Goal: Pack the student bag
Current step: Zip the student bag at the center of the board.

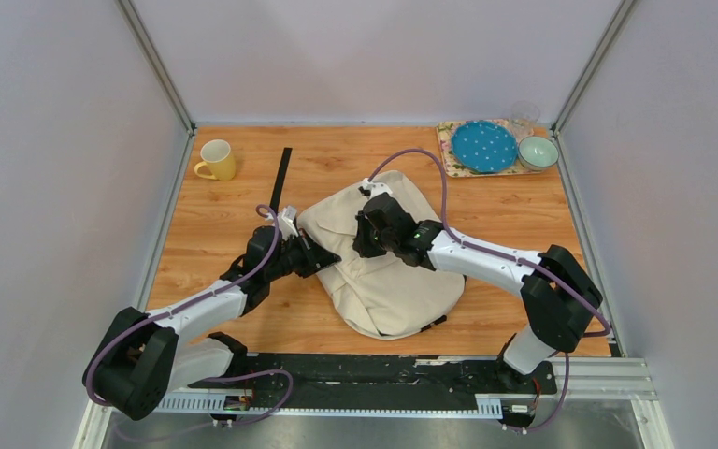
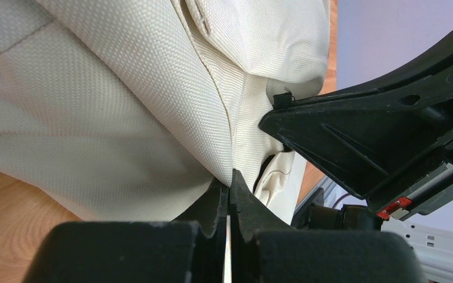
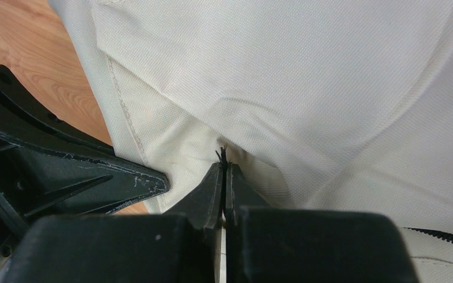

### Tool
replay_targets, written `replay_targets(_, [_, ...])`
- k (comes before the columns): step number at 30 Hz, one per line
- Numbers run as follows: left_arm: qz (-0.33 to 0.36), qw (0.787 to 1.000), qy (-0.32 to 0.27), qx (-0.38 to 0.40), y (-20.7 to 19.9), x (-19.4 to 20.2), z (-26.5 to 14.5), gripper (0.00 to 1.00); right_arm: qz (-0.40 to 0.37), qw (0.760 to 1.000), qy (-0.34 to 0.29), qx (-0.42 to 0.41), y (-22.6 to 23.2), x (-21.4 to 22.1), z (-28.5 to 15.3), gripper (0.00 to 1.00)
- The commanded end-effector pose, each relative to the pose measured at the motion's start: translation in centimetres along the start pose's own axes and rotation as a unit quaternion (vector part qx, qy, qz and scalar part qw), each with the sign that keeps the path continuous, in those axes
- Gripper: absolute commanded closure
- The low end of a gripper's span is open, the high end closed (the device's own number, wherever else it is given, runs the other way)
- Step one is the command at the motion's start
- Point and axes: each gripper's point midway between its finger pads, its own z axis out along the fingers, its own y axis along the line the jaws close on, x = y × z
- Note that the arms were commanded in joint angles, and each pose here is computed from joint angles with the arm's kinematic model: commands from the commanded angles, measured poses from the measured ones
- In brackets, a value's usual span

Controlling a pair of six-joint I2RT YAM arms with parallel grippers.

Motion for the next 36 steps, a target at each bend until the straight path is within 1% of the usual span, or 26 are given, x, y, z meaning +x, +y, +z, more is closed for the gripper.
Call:
replay_targets(1, [0.018, 0.999, 0.006, 0.031, -1.1, 0.2, -0.5, 1.00, 0.022, 0.998, -0.055, -0.012, 0.4, -3.1, -0.9, 0.99])
replay_targets(4, [0.016, 0.999, 0.007, 0.029, -0.9, 0.3, -0.5, 1.00, 0.033, 0.997, -0.057, -0.026, 0.3, -3.3, -1.3, 0.93])
replay_targets(6, [0.018, 0.999, 0.006, 0.030, -1.0, 0.2, -0.5, 1.00, 0.034, 0.998, -0.053, -0.031, 0.3, -3.2, -1.2, 0.85])
replay_targets(9, [0.017, 0.999, 0.006, 0.032, -1.2, 0.1, -0.5, 1.00, 0.035, 0.998, -0.047, -0.037, 0.5, -3.0, -1.0, 0.83])
replay_targets(11, [0.016, 0.999, 0.007, 0.031, -1.0, 0.1, -0.4, 1.00, 0.038, 0.998, -0.045, -0.036, 0.4, -2.8, -0.9, 0.84])
replay_targets(13, [0.015, 0.999, 0.007, 0.030, -1.0, 0.2, -0.4, 1.00, 0.038, 0.998, -0.044, -0.038, 0.5, -2.7, -0.8, 0.92])
replay_targets(14, [0.016, 0.999, 0.006, 0.031, -1.1, 0.1, -0.5, 1.00, 0.039, 0.998, -0.045, -0.038, 0.4, -2.8, -0.8, 0.97])
replay_targets(15, [0.015, 0.999, 0.008, 0.031, -1.1, 0.2, -0.4, 1.00, 0.040, 0.998, -0.042, -0.035, 0.4, -2.7, -0.7, 1.00])
replay_targets(23, [0.021, 0.999, 0.005, 0.029, -0.9, 0.0, -0.6, 1.00, 0.027, 0.998, -0.058, -0.013, -0.8, -3.0, -1.4, 1.00])
replay_targets(28, [0.023, 1.000, 0.000, 0.012, 0.0, -0.3, -1.0, 1.00, 0.006, 0.998, -0.060, 0.014, -2.5, -2.8, -2.6, 1.00])
replay_targets(36, [0.007, 1.000, -0.017, -0.002, 1.8, -1.7, -2.3, 1.00, 0.005, 0.998, -0.056, 0.025, -3.9, -1.9, -3.0, 1.00])
